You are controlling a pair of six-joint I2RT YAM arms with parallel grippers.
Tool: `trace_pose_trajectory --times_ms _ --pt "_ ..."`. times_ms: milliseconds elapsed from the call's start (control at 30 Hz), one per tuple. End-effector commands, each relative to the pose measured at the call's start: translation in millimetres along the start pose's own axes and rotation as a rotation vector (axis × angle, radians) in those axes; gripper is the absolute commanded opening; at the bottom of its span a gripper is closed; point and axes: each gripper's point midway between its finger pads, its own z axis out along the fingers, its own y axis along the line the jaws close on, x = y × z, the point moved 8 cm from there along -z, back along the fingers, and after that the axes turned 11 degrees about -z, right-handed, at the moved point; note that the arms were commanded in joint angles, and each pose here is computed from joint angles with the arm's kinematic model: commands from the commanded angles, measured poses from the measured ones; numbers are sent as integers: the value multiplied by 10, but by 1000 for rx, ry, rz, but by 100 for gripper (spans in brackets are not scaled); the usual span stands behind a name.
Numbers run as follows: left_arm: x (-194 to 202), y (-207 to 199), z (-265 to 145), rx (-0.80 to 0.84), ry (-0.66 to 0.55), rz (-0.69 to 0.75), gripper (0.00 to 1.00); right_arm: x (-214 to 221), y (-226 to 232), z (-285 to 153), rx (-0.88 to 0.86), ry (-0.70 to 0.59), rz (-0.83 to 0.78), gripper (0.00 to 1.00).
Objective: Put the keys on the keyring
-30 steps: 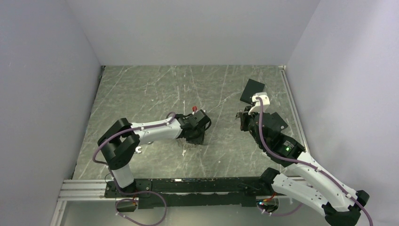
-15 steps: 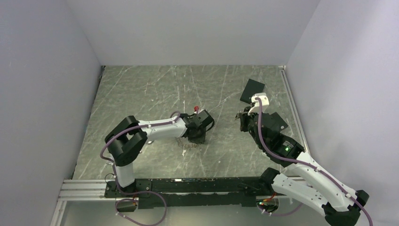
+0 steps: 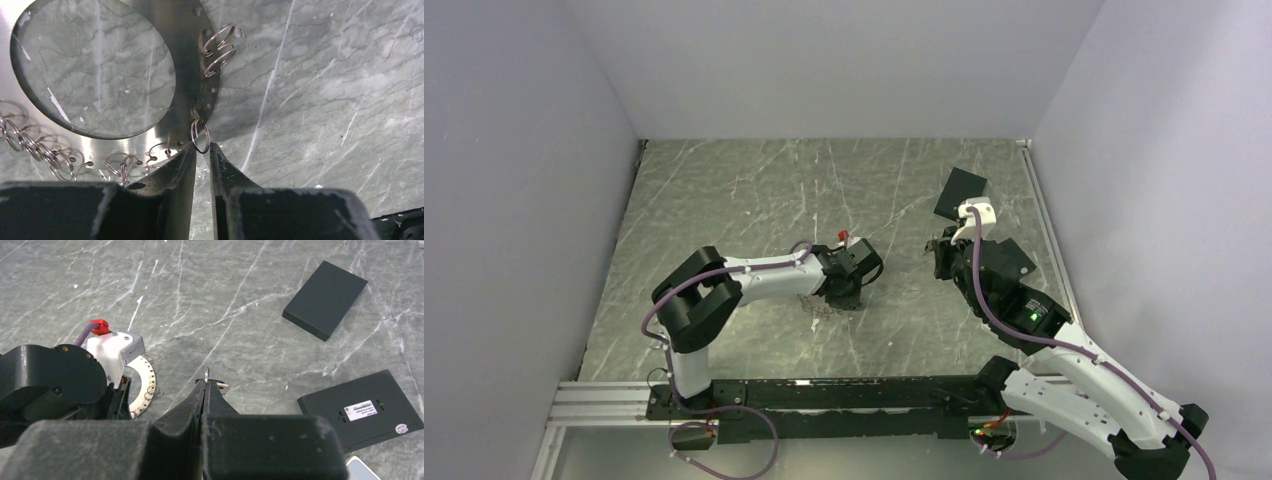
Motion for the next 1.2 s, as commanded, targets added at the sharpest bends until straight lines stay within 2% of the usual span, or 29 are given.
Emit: trace_pose_trajectory --times_ms 0,333,567,700,800,1167 --pt "-61 -77 -31 0 -47 -22 22 -75 -3 -7 -4 -44 22 0" --pt "-63 -49 6 -17 -62 -30 20 -77 -3 -7 -4 -44 22 0" --pt "-67 -52 25 -14 -72 -29 12 -71 -2 -6 -4 -42 23 0" --pt "-61 -68 66 -5 -67 -18 0 -74 -1 -8 -6 -44 24 0" --pt "-63 -94 43 21 -58 7 0 -72 0 -3 -4 -42 21 0" --pt "-315 -11 -826 350 -90 311 0 -181 17 -58 -44 -63 35 0"
